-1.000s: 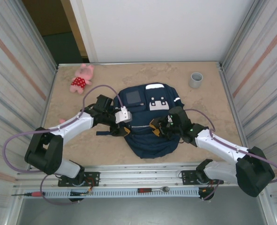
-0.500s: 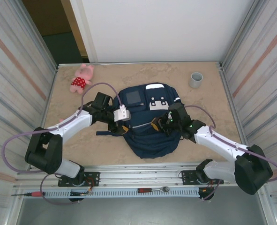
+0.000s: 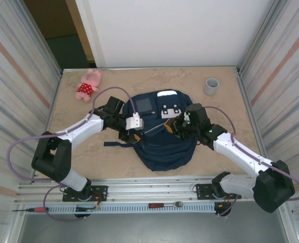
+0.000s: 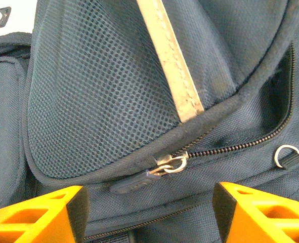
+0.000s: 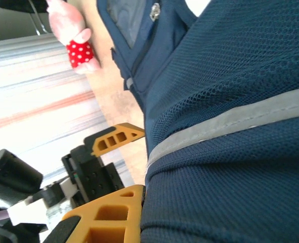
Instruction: Pack the student bag
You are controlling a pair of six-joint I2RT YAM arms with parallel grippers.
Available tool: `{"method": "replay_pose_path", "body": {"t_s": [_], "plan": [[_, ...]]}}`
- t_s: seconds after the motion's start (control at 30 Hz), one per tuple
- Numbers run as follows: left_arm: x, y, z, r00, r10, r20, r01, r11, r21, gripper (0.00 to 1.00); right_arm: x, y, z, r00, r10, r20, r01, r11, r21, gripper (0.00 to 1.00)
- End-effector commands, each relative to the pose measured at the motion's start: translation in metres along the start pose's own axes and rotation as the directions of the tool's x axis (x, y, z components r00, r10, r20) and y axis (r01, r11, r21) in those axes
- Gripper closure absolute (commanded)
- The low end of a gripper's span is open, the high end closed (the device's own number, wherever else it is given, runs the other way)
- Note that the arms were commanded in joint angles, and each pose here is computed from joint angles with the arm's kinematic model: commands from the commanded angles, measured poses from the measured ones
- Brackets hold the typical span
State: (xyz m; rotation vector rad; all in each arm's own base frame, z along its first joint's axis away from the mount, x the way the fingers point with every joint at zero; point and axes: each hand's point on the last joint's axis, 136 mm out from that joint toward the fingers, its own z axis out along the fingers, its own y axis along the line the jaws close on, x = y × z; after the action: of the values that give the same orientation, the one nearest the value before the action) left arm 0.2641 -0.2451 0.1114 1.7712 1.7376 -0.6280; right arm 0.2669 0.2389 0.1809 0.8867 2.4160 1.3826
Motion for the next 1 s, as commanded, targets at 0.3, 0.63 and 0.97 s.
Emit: {"method": "replay_pose_path", "body": {"t_s": [0.3, 0.63, 0.97], "plan": [[-0.007, -0.011, 0.010, 0.999, -0.043, 0.012, 0.042, 0.997, 0.071, 0.54, -0.009, 0.031, -0.011, 0.998, -0.050, 0.045, 0.054, 0.995, -0.082, 0.99], [-0.018, -0.037, 0.005, 0.990, -0.119, 0.074, 0.109, 0.987, 0.122, 0.80, -0.010, 0.020, -0.006, 0.998, -0.041, 0.047, 0.043, 0.998, -0.054, 1.00], [-0.010, -0.044, 0.004, 0.987, -0.155, 0.050, 0.152, 0.986, 0.066, 0.68, -0.009, 0.013, -0.002, 0.999, -0.031, 0.040, 0.033, 0.999, -0.037, 1.00]]}}
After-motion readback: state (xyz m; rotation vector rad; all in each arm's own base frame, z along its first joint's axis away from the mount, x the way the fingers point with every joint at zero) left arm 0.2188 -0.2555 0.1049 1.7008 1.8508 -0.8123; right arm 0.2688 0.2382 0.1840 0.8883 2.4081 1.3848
